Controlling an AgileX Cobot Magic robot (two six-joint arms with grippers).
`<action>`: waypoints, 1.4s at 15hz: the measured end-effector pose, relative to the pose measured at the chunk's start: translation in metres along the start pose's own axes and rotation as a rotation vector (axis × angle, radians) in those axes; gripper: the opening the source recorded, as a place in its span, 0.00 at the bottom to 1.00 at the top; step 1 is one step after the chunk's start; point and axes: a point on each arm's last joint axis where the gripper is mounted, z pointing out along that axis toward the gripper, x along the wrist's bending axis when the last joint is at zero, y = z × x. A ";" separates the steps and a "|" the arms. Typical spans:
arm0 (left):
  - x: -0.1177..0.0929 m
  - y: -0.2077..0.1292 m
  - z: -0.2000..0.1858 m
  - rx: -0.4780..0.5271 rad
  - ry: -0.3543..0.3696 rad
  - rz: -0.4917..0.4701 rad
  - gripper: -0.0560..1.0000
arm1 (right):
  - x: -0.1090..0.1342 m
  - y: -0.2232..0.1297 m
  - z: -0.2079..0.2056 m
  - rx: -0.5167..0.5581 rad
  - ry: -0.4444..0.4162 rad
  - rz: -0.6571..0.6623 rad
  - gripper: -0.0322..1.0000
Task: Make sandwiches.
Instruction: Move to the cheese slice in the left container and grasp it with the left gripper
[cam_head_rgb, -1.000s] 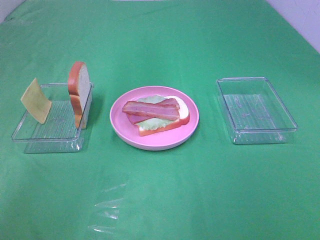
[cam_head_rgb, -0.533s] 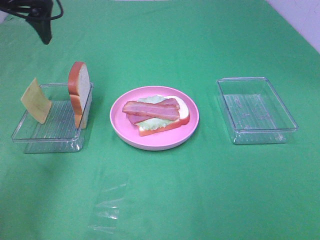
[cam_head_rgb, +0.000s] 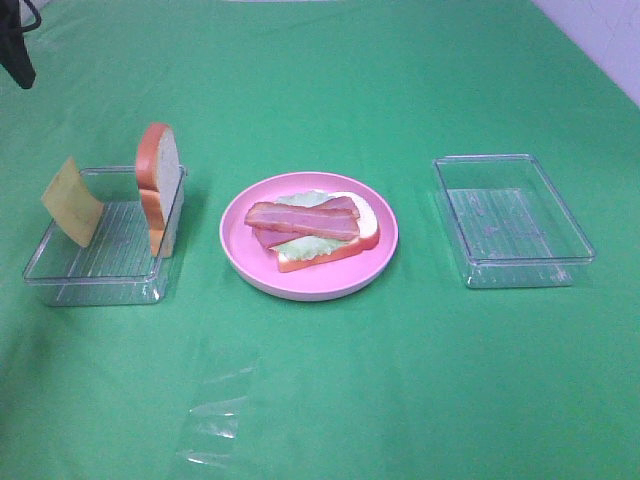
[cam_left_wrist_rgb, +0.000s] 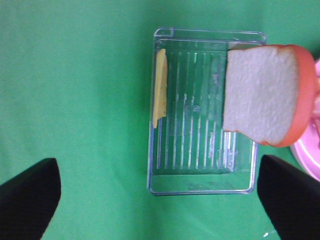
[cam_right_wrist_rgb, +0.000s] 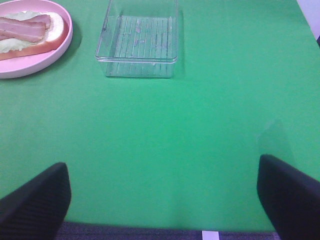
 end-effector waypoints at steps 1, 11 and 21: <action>-0.001 0.000 0.002 0.004 -0.014 -0.002 0.99 | 0.000 0.000 0.000 0.000 0.000 0.000 0.97; 0.012 0.009 0.111 0.153 -0.020 -0.019 0.99 | 0.000 0.000 0.000 0.000 0.000 0.000 0.97; 0.020 0.007 0.157 0.180 -0.009 -0.041 0.98 | 0.000 0.000 0.000 0.000 0.000 0.000 0.97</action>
